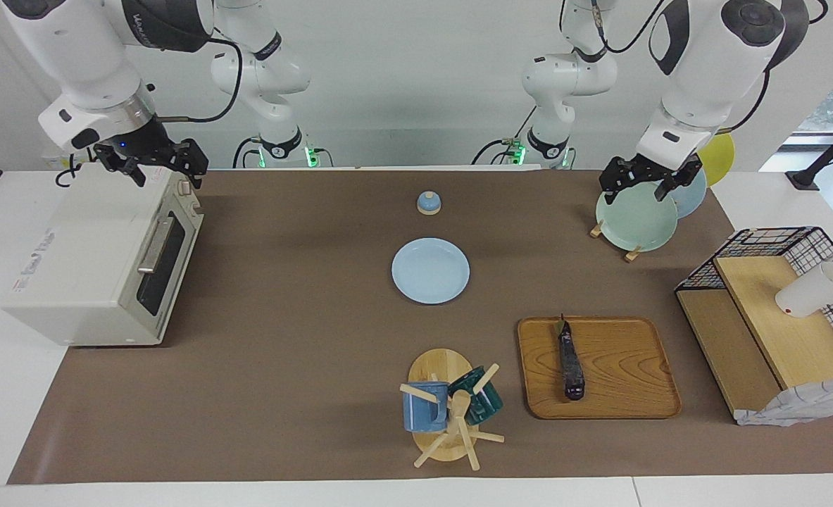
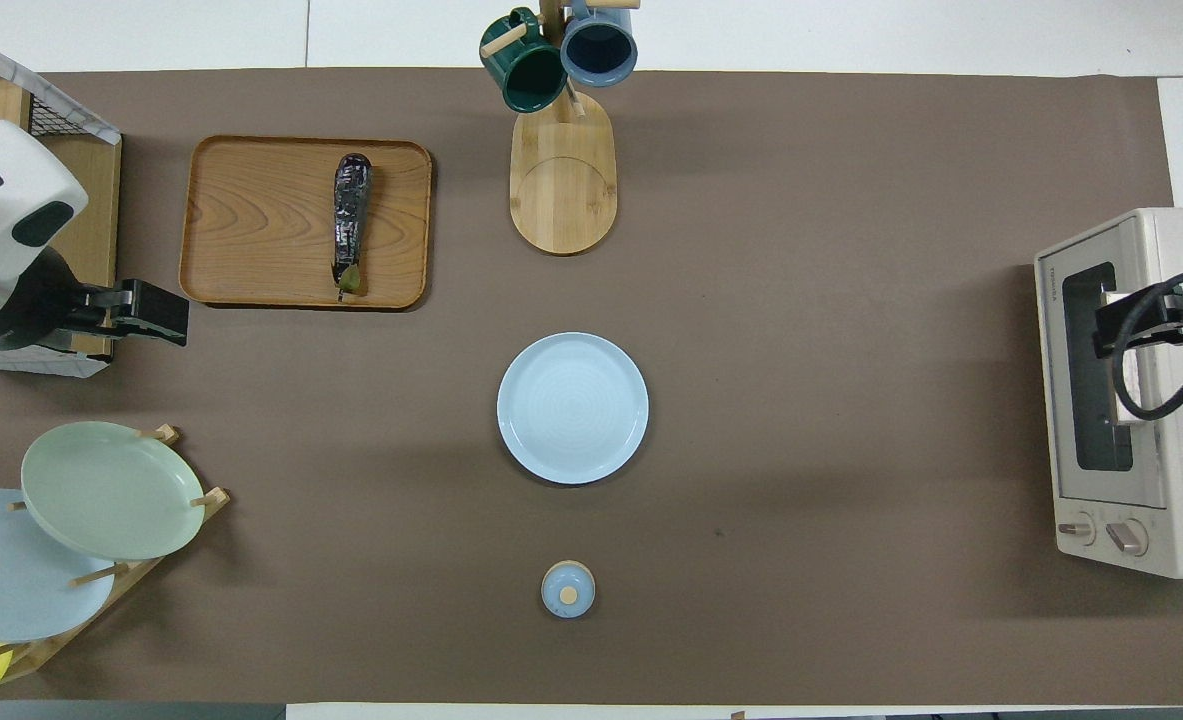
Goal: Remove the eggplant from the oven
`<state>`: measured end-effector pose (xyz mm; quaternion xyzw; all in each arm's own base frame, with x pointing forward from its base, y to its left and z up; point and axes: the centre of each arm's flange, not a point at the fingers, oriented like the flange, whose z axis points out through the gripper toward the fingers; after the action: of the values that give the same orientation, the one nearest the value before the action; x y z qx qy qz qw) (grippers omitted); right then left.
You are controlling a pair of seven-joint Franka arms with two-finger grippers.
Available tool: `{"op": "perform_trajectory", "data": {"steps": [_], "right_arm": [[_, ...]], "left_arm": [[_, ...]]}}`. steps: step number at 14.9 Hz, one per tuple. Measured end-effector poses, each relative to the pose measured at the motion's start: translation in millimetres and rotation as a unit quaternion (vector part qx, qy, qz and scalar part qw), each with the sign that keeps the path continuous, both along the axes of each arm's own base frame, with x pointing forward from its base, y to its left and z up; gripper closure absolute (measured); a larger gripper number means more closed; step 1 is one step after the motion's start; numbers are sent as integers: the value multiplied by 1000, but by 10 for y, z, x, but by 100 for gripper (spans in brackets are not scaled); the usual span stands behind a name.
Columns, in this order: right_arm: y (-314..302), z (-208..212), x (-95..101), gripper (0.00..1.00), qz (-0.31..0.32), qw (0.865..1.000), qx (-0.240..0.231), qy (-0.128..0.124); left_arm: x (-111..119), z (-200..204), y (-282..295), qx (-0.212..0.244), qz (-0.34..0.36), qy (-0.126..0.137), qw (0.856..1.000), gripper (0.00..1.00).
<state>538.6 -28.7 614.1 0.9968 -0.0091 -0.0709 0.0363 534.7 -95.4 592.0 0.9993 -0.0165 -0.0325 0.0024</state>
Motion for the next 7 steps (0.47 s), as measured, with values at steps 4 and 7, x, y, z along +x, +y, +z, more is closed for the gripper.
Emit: {"op": "perform_trajectory", "data": {"steps": [4,7], "right_arm": [[0,0,0,0,0,1000,0,0],[0,0,0,0,0,1000,0,0]], "left_arm": [[13,107,5,-4,3,-11,1000,0],[14,111,10,-4,3,-11,1000,0]]}}
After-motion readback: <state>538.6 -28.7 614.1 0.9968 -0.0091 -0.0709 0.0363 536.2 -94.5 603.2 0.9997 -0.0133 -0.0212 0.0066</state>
